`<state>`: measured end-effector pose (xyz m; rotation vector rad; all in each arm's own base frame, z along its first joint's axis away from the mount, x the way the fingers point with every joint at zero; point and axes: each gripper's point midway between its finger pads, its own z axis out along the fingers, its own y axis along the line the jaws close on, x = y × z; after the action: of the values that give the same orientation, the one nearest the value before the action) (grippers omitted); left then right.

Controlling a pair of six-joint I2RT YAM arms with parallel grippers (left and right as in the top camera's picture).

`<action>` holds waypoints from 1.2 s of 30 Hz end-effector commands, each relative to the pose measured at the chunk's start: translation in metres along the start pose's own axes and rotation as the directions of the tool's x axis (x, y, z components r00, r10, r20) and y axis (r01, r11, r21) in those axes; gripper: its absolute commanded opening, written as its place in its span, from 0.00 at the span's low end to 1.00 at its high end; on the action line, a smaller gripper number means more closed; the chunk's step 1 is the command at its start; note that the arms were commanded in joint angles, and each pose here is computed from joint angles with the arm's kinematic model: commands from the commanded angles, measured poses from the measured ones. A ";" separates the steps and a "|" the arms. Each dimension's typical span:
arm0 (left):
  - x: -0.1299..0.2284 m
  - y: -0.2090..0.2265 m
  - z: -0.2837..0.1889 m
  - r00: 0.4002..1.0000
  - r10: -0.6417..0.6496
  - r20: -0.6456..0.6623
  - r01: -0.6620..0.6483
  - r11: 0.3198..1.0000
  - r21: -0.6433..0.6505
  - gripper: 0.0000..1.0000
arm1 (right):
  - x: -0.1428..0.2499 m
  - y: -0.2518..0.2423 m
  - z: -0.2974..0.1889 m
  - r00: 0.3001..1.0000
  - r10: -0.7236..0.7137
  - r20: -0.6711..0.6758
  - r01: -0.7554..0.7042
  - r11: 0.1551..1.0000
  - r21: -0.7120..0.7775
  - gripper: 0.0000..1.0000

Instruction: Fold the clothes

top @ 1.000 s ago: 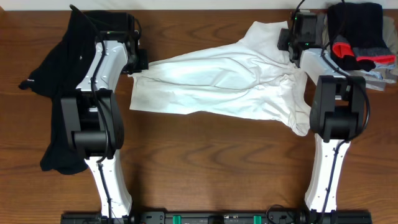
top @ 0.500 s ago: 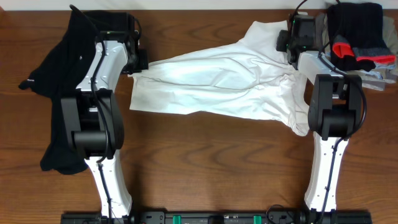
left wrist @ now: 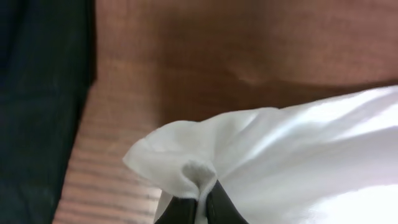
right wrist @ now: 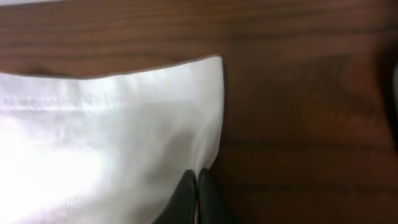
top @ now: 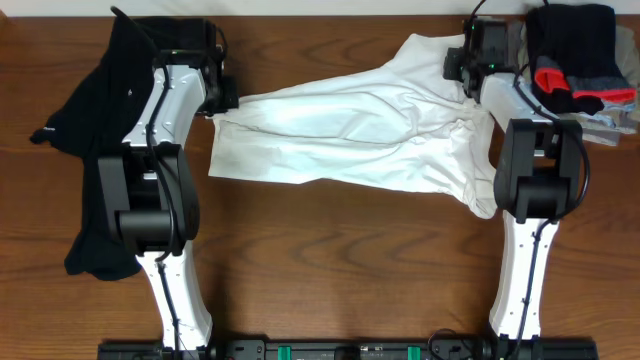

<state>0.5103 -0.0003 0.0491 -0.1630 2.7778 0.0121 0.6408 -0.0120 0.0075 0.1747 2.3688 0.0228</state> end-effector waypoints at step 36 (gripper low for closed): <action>-0.059 0.026 -0.042 0.970 0.002 0.242 0.001 1.000 -0.014 0.06 | -0.091 0.009 -0.145 0.991 -0.067 -0.116 0.055 0.993 -0.107 0.01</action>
<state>0.5539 0.0246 0.0763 -0.1627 2.5665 0.0242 0.6129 -0.0077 0.1116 0.0703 2.5750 0.1154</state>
